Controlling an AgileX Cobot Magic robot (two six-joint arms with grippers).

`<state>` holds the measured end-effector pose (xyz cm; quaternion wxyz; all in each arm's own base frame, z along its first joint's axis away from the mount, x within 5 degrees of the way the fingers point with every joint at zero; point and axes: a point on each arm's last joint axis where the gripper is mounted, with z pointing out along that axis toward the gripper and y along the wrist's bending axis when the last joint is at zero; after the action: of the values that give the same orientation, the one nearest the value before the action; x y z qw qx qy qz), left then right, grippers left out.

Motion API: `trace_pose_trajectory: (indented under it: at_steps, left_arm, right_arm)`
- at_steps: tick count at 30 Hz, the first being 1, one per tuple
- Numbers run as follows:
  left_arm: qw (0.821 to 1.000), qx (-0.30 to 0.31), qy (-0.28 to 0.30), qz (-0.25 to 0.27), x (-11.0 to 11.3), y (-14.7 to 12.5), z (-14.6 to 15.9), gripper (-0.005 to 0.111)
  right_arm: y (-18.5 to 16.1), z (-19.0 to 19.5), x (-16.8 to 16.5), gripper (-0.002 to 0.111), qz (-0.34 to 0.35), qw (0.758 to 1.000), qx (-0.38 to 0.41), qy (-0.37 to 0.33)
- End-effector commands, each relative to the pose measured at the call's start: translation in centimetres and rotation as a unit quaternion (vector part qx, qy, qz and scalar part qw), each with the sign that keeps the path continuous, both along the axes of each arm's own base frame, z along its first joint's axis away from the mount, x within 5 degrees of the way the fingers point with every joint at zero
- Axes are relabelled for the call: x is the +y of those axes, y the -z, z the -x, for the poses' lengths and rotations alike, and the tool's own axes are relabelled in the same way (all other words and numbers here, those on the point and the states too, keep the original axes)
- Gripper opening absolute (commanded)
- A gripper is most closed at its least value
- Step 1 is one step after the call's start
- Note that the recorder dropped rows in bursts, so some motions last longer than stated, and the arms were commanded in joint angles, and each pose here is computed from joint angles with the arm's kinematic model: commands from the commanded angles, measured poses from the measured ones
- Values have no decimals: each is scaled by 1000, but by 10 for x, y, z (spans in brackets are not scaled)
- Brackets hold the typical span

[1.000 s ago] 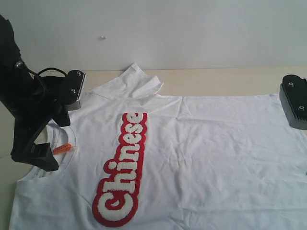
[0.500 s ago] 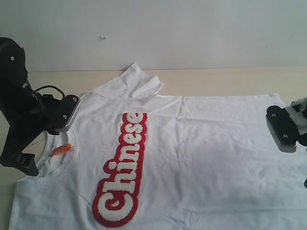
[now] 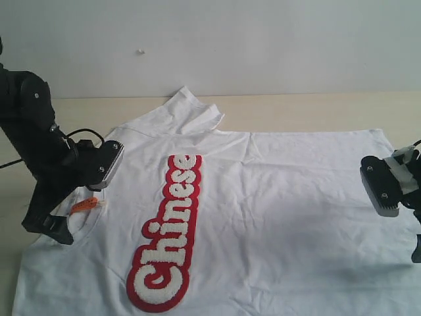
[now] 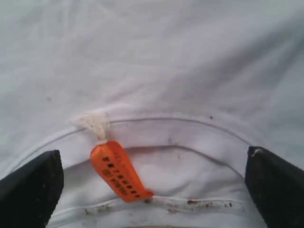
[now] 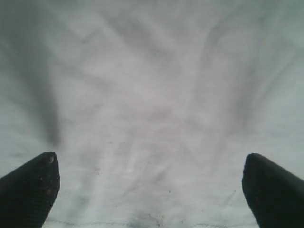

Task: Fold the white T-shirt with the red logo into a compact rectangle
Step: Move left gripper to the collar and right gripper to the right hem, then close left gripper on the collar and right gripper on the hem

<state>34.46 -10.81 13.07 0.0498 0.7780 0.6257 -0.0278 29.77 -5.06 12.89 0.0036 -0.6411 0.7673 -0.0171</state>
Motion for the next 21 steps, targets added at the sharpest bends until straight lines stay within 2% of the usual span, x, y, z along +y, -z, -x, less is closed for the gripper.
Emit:
trace_pose_trajectory:
  at_steps: [1,5,9,14,21]
  left_arm:
    - [998,11,-37,39,8,-11,-14,105]
    - [997,33,-47,43,20,-11,-17,105]
    - [998,39,-43,40,23,-8,-17,105]
    - [996,73,-47,24,23,18,-17,105]
    - [996,82,-42,10,25,31,-17,105]
  right_arm:
    - [0,2,-12,105,6,1000,-1,5]
    - [0,2,-14,105,8,1000,-2,-4]
    - [0,-2,-15,105,12,1000,-25,-3]
    - [0,-2,-14,105,11,1000,-27,-2]
    - [13,-4,-14,105,5,1000,-12,2]
